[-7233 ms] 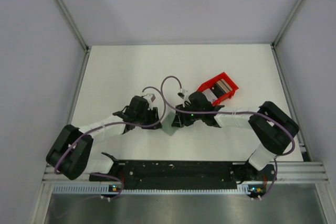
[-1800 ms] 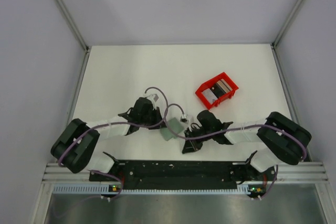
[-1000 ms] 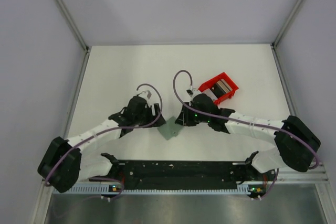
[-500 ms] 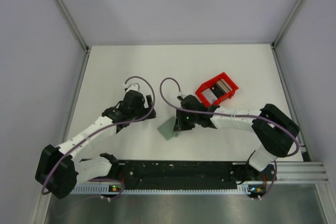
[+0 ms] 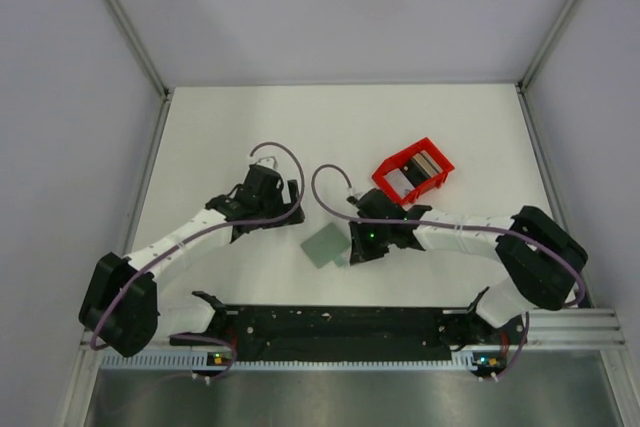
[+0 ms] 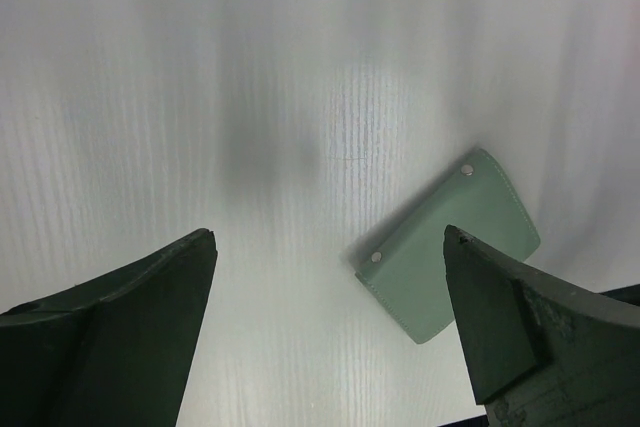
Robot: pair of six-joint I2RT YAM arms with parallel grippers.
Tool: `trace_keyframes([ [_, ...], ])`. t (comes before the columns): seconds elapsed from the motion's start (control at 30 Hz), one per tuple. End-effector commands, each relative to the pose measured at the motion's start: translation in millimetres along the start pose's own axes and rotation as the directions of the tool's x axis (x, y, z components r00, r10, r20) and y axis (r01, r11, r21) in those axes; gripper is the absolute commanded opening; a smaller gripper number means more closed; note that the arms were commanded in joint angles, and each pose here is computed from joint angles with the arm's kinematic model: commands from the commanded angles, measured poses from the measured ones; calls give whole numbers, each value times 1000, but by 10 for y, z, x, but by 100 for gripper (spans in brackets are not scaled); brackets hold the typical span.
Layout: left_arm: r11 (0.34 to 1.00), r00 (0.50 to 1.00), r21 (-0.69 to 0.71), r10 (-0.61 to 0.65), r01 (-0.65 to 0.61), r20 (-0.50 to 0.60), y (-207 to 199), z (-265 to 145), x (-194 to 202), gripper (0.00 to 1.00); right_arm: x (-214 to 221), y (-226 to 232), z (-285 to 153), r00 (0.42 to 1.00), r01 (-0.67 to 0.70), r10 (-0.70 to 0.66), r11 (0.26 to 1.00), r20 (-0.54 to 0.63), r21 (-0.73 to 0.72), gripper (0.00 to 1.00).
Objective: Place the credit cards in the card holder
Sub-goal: Pick up the credit card from the storage box.
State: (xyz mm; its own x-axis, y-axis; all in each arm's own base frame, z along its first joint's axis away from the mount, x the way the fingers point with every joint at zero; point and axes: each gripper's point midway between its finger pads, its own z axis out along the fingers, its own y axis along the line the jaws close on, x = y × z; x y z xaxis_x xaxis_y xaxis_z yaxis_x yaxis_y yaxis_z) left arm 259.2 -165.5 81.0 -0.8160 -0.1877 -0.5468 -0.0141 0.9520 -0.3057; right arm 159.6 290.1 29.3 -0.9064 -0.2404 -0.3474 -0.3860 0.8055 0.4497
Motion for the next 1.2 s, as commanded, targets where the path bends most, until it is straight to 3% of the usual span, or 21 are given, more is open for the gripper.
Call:
trace_keyframes([
  [0.0,995,997,91,25,-31,67,-245,-59,-271,98,-551,-60,-382,986,-19,18,1000,167,3,16],
  [0.07,995,996,92,32,-39,78,-264,-63,-321,98,-881,-132,-638,962,-29,27,1000,270,4,21],
  [0.1,995,996,90,34,-42,80,-263,-66,-333,98,-1052,-198,-779,947,-37,27,999,321,23,30],
  [0.23,991,995,122,36,-48,93,-358,-74,-425,98,-1567,-667,-1168,893,-111,36,984,449,142,40],
  [0.37,987,995,149,42,-56,91,-439,-80,-468,98,-1934,-1136,-1400,863,-184,41,954,504,238,43],
  [0.47,987,994,154,40,-55,98,-454,-81,-494,98,-2103,-1434,-1341,880,-206,57,941,472,270,43],
  [0.73,985,993,162,35,-53,109,-479,-94,-530,98,-1985,-1993,-1206,925,-241,90,890,368,387,44],
  [1.17,971,996,227,53,-68,73,-629,-15,-506,98,-1337,-1922,-1116,949,-255,159,897,274,361,44],
])
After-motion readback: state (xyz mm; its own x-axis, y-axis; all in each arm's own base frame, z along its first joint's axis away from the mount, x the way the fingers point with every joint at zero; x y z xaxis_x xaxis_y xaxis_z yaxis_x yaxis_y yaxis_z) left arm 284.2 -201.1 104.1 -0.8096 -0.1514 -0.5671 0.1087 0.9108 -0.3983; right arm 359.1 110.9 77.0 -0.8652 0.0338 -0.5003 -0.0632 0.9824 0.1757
